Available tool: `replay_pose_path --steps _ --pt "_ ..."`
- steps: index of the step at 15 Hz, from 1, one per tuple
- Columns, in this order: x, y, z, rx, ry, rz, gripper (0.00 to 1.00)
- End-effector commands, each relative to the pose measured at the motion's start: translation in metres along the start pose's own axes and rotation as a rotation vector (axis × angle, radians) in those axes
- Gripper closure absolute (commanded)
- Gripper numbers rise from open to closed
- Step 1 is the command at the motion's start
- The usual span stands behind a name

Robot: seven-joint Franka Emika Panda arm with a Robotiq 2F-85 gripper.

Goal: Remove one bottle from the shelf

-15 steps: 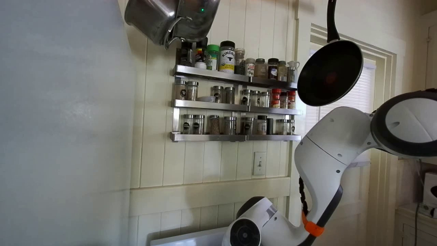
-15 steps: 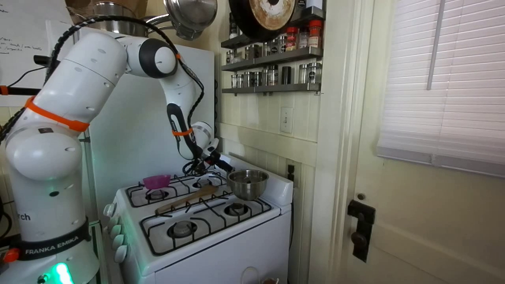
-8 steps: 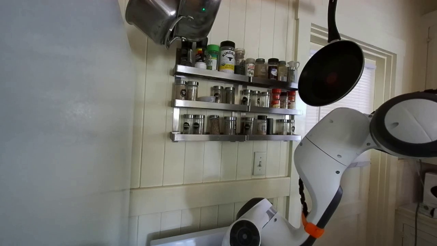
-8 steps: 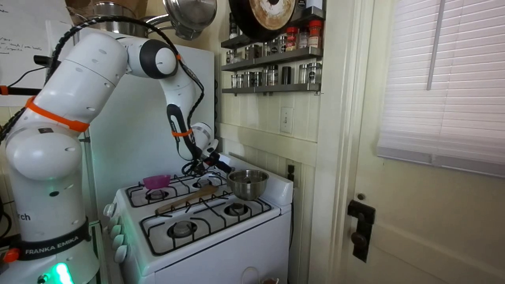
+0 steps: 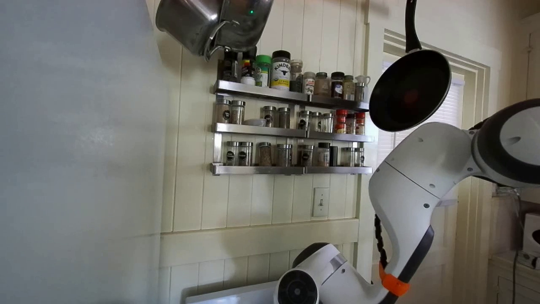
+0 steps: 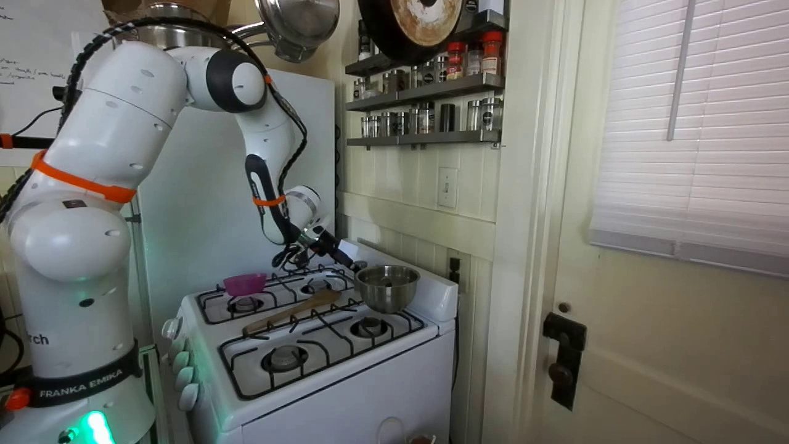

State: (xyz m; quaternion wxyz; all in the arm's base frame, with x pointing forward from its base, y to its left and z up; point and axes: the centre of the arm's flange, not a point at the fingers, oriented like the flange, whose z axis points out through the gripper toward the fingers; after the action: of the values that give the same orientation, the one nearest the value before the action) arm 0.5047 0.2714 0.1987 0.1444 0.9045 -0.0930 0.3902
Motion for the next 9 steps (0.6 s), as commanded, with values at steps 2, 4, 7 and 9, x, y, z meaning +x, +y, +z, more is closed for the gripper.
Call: replay_pose_path --steps 2,4,7,9 --pt "-0.014 0.009 -0.039 -0.064 -0.045 0.008 0.0" --pt "-0.023 0.013 -0.059 0.005 -0.064 -0.044 0.0" --pt "-0.039 0.036 -0.092 0.108 -0.08 -0.092 0.0" --pt "-0.037 0.012 -0.073 0.099 -0.088 -0.073 0.0"
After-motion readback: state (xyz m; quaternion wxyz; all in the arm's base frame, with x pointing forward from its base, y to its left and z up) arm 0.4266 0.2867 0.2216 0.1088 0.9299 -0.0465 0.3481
